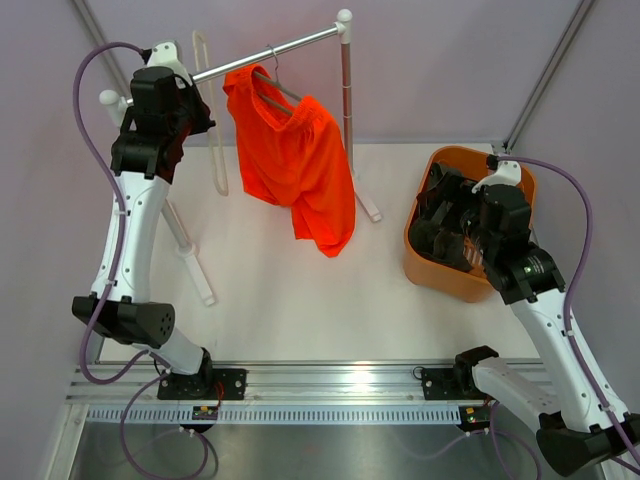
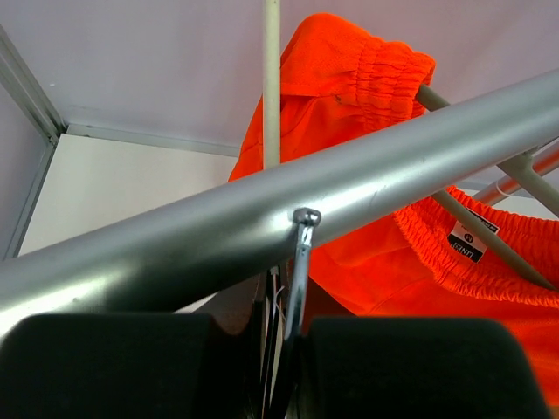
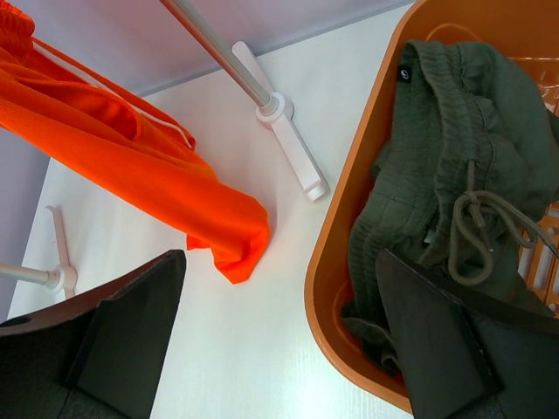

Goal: Remove the shorts from the hanger

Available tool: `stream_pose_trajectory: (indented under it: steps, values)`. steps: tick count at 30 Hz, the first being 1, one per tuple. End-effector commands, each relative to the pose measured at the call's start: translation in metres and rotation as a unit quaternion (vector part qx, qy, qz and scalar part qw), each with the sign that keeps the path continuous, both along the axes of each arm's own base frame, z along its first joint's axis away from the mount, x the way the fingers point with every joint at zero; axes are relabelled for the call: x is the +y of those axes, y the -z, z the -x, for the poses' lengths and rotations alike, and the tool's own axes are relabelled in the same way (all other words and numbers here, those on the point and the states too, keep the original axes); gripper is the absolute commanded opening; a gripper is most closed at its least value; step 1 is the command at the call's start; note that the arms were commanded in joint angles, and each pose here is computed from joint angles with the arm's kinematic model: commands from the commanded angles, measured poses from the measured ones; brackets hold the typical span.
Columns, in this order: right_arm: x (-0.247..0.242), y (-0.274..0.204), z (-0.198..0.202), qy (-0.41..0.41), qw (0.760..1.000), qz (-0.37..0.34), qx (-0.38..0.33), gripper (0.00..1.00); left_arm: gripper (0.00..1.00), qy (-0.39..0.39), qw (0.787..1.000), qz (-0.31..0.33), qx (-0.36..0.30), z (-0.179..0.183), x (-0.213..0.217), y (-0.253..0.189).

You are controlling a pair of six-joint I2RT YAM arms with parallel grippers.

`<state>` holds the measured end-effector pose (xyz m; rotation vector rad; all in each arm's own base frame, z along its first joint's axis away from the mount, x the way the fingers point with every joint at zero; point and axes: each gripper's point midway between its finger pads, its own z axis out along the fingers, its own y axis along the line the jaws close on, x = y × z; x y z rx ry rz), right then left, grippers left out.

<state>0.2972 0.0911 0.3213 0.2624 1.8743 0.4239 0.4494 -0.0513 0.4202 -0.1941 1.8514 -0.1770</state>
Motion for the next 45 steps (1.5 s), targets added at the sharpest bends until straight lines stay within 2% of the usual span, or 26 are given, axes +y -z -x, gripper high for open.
stream_pose_trajectory:
  steps: [1, 3, 7, 10, 15, 16, 17, 18, 19, 24, 29, 31, 34, 35, 36, 42, 45]
  values:
    - [0.001, -0.017, 0.001, -0.006, 0.999, -0.009, -0.030, 1.00, 0.00, -0.027, 0.998, -0.007, 0.054, 0.004, 0.017, 0.032]
    - [0.001, -0.019, 0.002, -0.006, 0.999, -0.009, -0.032, 0.99, 0.01, -0.028, 0.998, -0.005, 0.050, 0.005, 0.018, 0.028]
    - [-0.001, -0.018, 0.003, -0.004, 0.999, -0.008, -0.032, 0.99, 0.09, -0.030, 0.999, -0.003, 0.040, 0.007, 0.019, 0.019]
    - [-0.001, -0.017, 0.004, -0.003, 0.999, -0.009, -0.032, 1.00, 0.22, -0.028, 0.999, -0.002, 0.038, 0.010, 0.018, 0.017]
    - [-0.001, -0.017, 0.005, -0.004, 0.999, -0.010, -0.032, 0.99, 0.24, -0.028, 0.999, -0.003, 0.038, 0.016, 0.018, 0.017]
    - [0.000, -0.017, 0.006, -0.005, 0.999, -0.011, -0.033, 1.00, 0.29, -0.029, 0.999, -0.003, 0.037, 0.017, 0.019, 0.017]
    - [-0.001, -0.016, 0.006, -0.004, 0.999, -0.011, -0.031, 0.99, 0.27, -0.029, 0.999, -0.002, 0.035, 0.018, 0.019, 0.015]
    - [-0.001, -0.017, 0.006, -0.004, 0.999, -0.011, -0.033, 1.00, 0.12, -0.023, 0.999, -0.003, 0.034, 0.019, 0.018, 0.015]
    - [-0.001, -0.017, 0.006, -0.003, 0.999, -0.011, -0.034, 1.00, 0.06, -0.020, 0.999, -0.003, 0.032, 0.020, 0.017, 0.013]
    - [-0.001, -0.017, 0.007, -0.005, 0.999, -0.012, -0.033, 0.99, 0.11, -0.024, 0.999, -0.002, 0.036, 0.024, 0.018, 0.014]
    - [0.000, -0.013, 0.004, -0.005, 0.999, -0.012, -0.031, 0.99, 0.12, -0.009, 0.998, -0.007, 0.057, 0.042, -0.007, 0.048]
    - [-0.001, -0.012, 0.003, -0.002, 1.000, -0.009, -0.029, 0.99, 0.20, -0.013, 0.998, -0.024, 0.055, 0.052, -0.020, 0.061]
    - [-0.001, -0.013, 0.003, -0.001, 0.999, -0.009, -0.031, 1.00, 0.27, -0.023, 0.995, -0.050, 0.077, 0.071, -0.044, 0.102]
    - [-0.001, -0.012, 0.003, -0.002, 1.000, -0.009, -0.029, 0.99, 0.30, -0.033, 0.993, -0.072, 0.090, 0.080, -0.049, 0.125]
    - [-0.001, -0.013, 0.005, -0.003, 0.999, -0.010, -0.031, 1.00, 0.36, -0.044, 0.993, -0.065, 0.094, 0.083, -0.052, 0.134]
    - [-0.004, -0.013, 0.012, -0.002, 0.999, -0.008, -0.033, 0.99, 0.38, -0.081, 0.991, -0.040, 0.099, 0.091, -0.053, 0.178]
    - [-0.006, -0.013, 0.014, 0.000, 0.999, -0.004, -0.033, 0.99, 0.46, -0.078, 0.990, -0.048, 0.111, 0.090, -0.064, 0.198]
